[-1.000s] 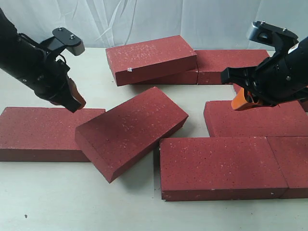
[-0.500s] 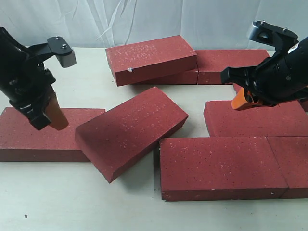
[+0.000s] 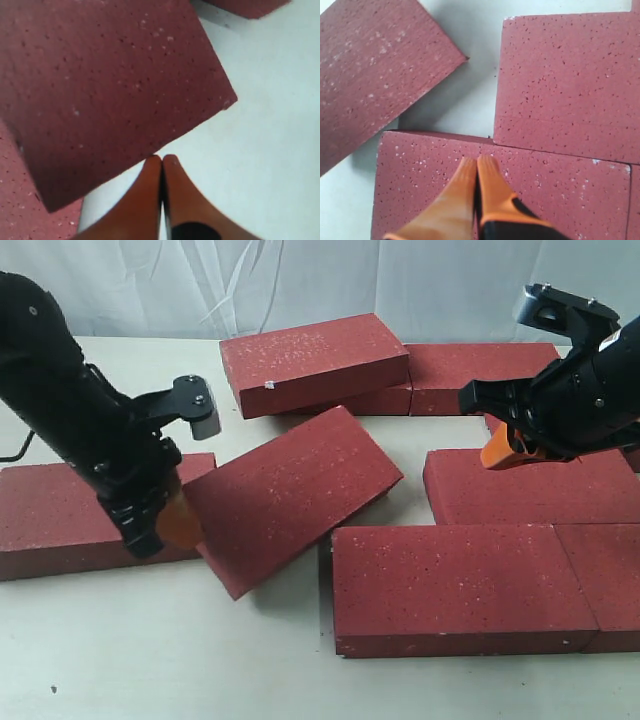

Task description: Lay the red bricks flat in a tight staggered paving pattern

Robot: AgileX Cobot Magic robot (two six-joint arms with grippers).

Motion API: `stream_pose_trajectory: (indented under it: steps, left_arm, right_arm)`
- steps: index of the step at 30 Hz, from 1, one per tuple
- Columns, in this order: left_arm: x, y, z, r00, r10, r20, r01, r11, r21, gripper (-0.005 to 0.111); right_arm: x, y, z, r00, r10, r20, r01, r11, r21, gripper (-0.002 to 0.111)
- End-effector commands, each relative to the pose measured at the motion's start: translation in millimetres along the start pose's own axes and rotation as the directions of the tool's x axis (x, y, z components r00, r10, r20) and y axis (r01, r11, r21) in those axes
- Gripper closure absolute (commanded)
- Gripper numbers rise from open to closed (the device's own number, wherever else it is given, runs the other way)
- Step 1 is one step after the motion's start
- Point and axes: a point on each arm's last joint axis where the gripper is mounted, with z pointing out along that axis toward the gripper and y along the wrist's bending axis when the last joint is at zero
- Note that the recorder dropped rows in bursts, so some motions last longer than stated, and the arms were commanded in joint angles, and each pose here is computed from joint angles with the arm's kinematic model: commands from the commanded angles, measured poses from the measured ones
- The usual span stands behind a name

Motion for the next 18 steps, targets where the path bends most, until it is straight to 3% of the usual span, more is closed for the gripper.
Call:
stream_pose_trajectory:
  steps: [1, 5, 11, 18]
  left_arm:
    - [-16, 13.9, 0, 0.982, -0.065, 0.177, 0.091, 0.986, -0.140, 0.107]
    - [-24, 24.6, -4, 0.952, -0.107, 0.288, 0.178, 0.956, -0.232, 0.107]
    - [-25, 32.3, -7, 0.932, -0.151, 0.329, 0.251, 0.924, -0.288, 0.107]
    - [-15, 39.0, -7, 0.935, -0.229, 0.270, 0.320, 0.875, -0.363, 0.107]
  right_arm:
    - [0, -1, -3, 1.000, -0.004, 0.016, 0.004, 1.000, 0.003, 0.109]
    - [0, -1, -3, 1.000, -0.004, 0.018, 0.004, 1.000, 0.004, 0.109]
    - [0, -1, -3, 1.000, -0.004, 0.018, 0.004, 1.000, 0.004, 0.109]
    - [0, -1, -3, 1.000, -0.004, 0.018, 0.004, 1.000, 0.004, 0.109]
